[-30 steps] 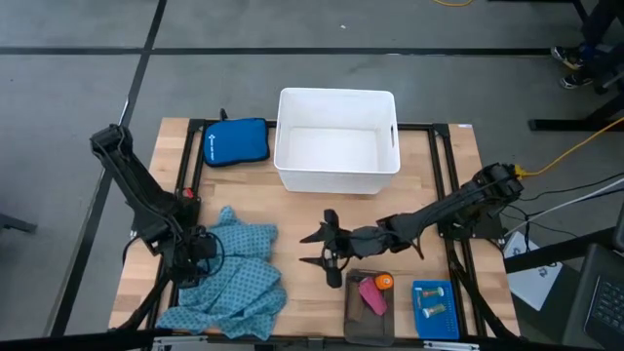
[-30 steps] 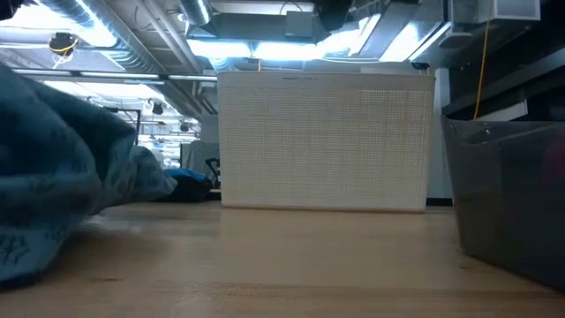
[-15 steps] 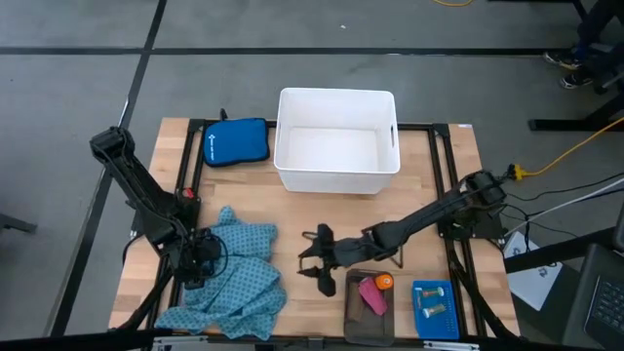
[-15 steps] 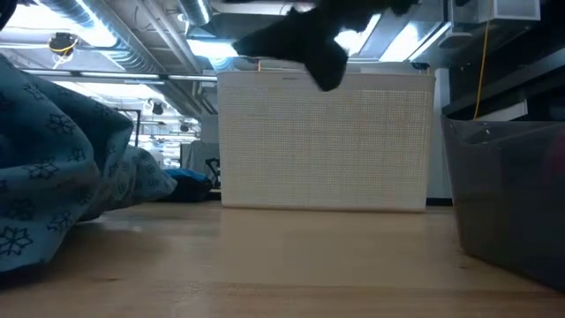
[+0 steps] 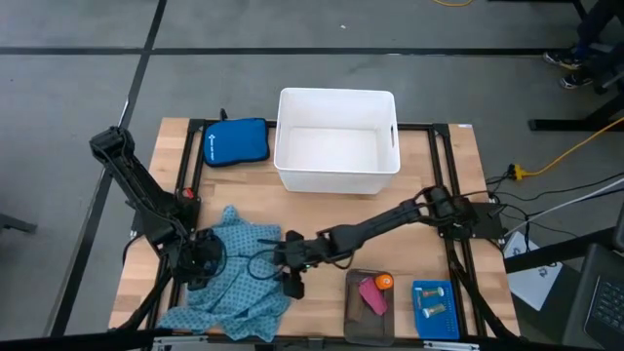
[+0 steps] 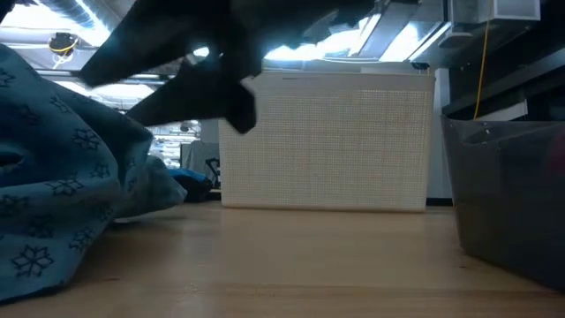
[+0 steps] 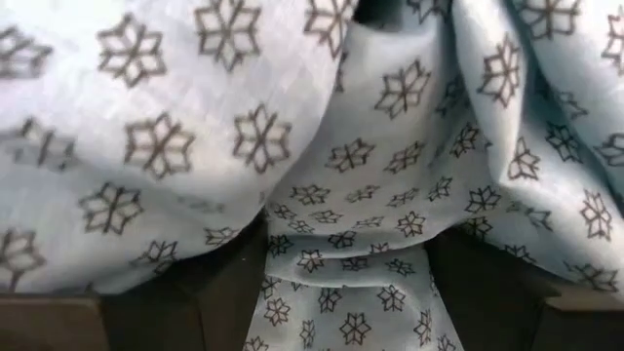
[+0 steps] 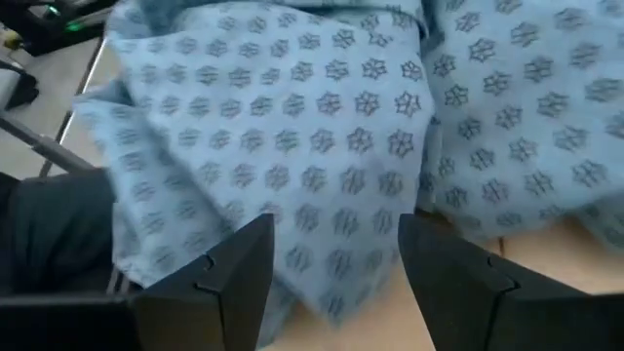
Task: Pick & place medical supplies in basket/bin
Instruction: Put the blue patient gown into the white bin
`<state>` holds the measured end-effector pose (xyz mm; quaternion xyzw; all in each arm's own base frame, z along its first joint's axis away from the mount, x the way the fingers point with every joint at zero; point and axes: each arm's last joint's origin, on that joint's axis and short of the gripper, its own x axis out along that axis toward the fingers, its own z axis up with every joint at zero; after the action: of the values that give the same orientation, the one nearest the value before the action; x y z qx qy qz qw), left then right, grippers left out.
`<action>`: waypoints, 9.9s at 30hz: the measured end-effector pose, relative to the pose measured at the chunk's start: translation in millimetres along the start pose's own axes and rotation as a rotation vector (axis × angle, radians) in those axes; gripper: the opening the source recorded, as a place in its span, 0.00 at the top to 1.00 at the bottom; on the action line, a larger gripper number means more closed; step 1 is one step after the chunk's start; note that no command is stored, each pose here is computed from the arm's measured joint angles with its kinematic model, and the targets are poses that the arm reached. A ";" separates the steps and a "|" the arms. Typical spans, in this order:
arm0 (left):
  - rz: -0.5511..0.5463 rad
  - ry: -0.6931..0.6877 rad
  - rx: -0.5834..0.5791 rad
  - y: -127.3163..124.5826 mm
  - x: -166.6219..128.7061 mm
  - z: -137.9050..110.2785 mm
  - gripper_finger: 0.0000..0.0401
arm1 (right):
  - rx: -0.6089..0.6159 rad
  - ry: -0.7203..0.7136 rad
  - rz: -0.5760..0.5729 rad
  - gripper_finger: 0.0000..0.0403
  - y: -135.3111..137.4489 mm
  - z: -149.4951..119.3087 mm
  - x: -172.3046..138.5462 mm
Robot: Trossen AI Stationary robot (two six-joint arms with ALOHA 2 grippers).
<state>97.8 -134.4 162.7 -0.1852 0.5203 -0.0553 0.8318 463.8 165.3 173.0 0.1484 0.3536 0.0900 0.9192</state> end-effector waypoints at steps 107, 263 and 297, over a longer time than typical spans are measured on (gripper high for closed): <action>0.033 -0.375 0.352 -23.0 25.9 110.5 0.98 | 0.021 -0.181 0.112 0.98 -8.8 51.9 33.6; -0.159 -0.614 0.308 307.2 -92.6 417.9 0.92 | 0.430 0.183 -0.783 0.99 -253.0 110.5 -319.5; 0.098 -0.360 0.172 220.9 -183.4 366.4 0.61 | 0.526 0.477 -0.588 0.99 -285.1 83.8 -256.6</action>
<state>317.2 214.0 379.8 -0.0949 0.3649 -0.0246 0.9259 349.5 -189.5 296.2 0.2454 0.5932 -0.2356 0.7297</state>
